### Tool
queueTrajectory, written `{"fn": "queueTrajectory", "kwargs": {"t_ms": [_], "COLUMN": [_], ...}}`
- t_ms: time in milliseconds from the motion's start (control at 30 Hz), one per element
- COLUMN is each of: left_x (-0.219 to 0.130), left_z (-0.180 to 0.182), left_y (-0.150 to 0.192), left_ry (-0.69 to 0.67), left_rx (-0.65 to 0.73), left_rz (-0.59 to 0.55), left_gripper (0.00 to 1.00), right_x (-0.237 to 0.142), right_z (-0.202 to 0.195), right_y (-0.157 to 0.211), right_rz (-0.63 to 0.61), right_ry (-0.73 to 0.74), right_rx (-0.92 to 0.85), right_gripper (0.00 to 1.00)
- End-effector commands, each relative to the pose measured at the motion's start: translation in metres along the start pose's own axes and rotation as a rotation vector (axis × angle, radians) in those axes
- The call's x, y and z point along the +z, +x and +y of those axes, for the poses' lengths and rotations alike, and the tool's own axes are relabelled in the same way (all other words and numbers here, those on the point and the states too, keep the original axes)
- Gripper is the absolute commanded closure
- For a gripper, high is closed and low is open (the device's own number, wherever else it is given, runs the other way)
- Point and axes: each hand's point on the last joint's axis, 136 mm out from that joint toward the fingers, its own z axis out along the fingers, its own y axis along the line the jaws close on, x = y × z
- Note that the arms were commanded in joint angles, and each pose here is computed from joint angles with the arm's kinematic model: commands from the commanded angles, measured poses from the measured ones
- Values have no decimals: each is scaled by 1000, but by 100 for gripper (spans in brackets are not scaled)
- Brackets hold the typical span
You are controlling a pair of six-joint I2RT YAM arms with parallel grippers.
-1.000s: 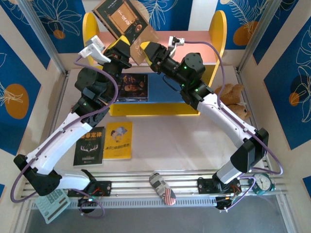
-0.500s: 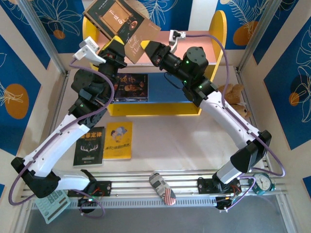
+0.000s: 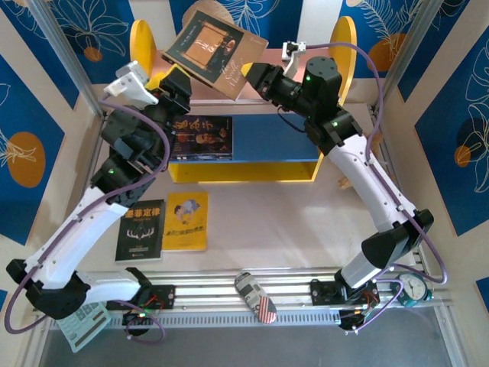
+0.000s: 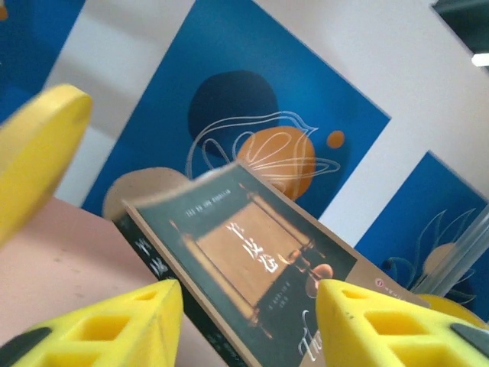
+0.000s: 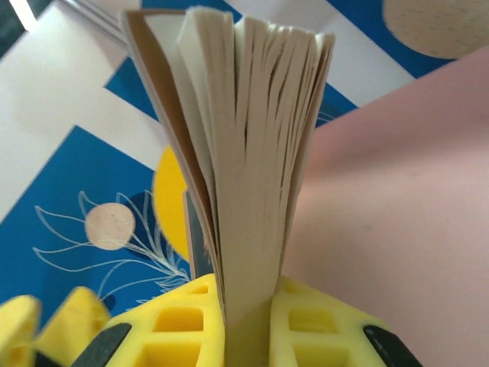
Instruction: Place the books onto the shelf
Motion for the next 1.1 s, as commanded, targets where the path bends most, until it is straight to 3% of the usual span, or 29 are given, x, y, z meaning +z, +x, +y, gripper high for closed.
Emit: {"fn": "queueTrajectory", "kwargs": {"t_ms": [0,200,500,1067], "left_x": [-7,7,26,50], "left_z": [11,24,45,68], "left_y": [-33,-23,19,61], "left_ry": [-84,-109,-69,-60], "left_rx": [171,329,345,370], "left_rz": [37,266,470,582], "left_gripper": [48,48,48,48], "right_x": [-8,4,18,34], "right_z": [18,14,12,5], "right_y": [-12,-7,7,22], "right_rz": [43,180,316,413], "right_ry": [-46,-43,-67,-125], "right_rx": [-68,-94,-91,-69], "right_gripper": [92,92,92,89]}}
